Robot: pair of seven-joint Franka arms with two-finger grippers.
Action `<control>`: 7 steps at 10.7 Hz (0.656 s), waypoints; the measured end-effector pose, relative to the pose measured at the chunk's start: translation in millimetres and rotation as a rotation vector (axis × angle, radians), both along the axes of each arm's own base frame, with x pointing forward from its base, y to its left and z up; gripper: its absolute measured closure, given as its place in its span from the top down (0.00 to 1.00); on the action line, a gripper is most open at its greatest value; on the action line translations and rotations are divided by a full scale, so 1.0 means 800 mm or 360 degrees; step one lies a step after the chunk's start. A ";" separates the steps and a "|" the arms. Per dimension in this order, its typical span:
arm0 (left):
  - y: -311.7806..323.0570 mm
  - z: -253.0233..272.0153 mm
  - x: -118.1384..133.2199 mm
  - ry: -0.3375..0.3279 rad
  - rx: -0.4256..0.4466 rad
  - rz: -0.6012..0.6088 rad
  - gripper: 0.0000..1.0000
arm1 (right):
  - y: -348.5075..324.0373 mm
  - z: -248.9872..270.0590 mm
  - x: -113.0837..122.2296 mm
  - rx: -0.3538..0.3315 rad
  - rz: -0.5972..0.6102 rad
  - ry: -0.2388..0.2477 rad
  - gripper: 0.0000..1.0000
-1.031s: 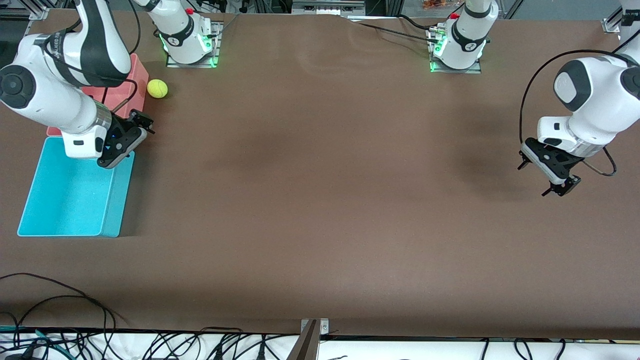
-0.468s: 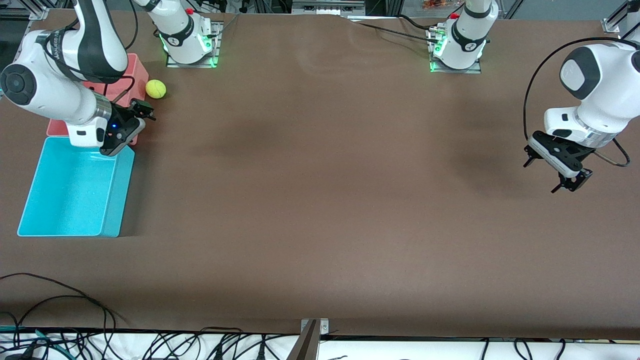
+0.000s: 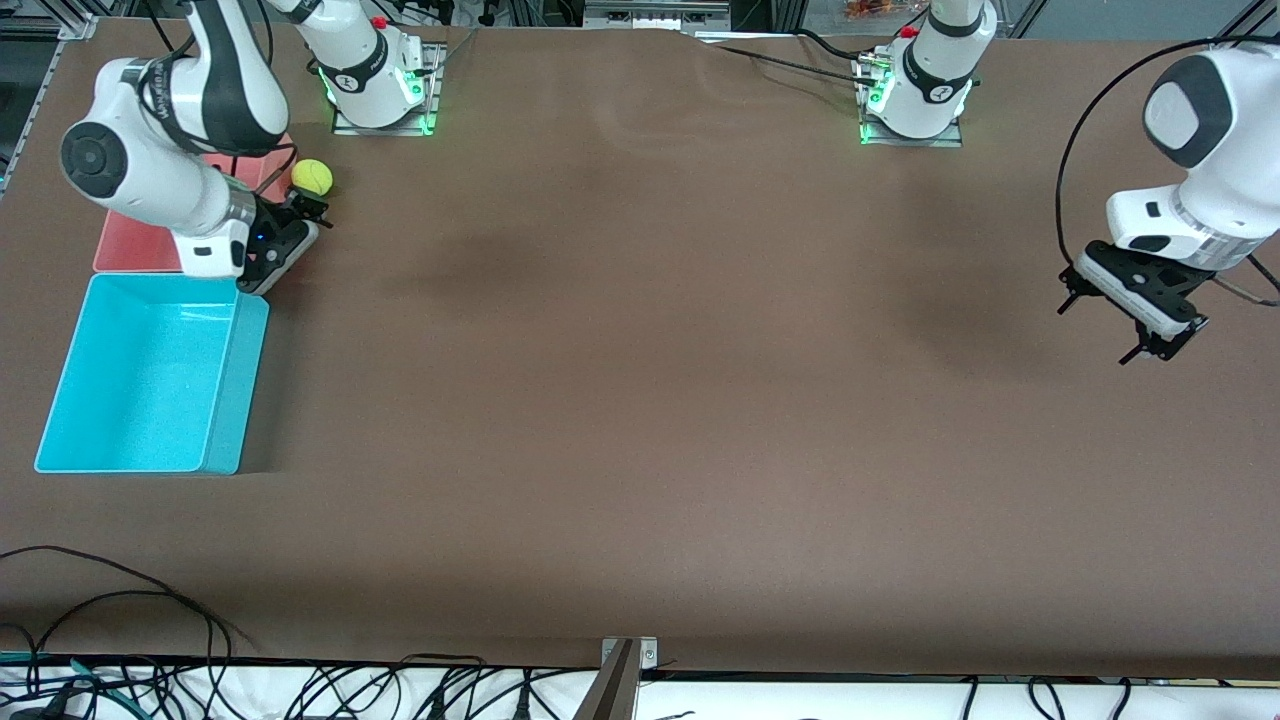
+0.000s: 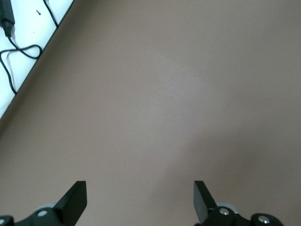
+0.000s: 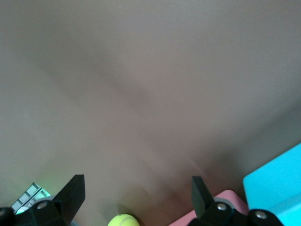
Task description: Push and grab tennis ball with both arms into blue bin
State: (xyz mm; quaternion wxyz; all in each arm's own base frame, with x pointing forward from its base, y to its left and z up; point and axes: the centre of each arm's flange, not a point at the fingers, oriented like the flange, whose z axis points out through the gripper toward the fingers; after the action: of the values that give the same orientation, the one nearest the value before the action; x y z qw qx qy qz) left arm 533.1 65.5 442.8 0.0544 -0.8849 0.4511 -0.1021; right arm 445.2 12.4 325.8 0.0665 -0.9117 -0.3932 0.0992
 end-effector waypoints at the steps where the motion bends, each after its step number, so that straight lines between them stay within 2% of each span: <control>1: 0.004 0.019 -0.004 0.0043 -0.0027 0.0089 1.00 | 0.010 -0.005 -0.015 -0.0007 0.0026 -0.0012 1.00; 3: 0.004 0.065 -0.007 0.0143 -0.0091 0.0335 1.00 | 0.022 -0.023 -0.043 -0.0022 0.0063 -0.0026 1.00; 7: -0.027 0.159 -0.010 0.0277 -0.0160 0.0728 1.00 | 0.037 -0.051 -0.074 -0.0041 0.0118 0.0049 1.00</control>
State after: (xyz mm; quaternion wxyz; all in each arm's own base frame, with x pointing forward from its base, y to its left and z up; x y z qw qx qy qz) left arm 524.7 44.3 569.8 -0.0069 -0.9711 0.2363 -0.0329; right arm 385.8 42.4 284.9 0.0572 -0.8957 -0.4243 0.1206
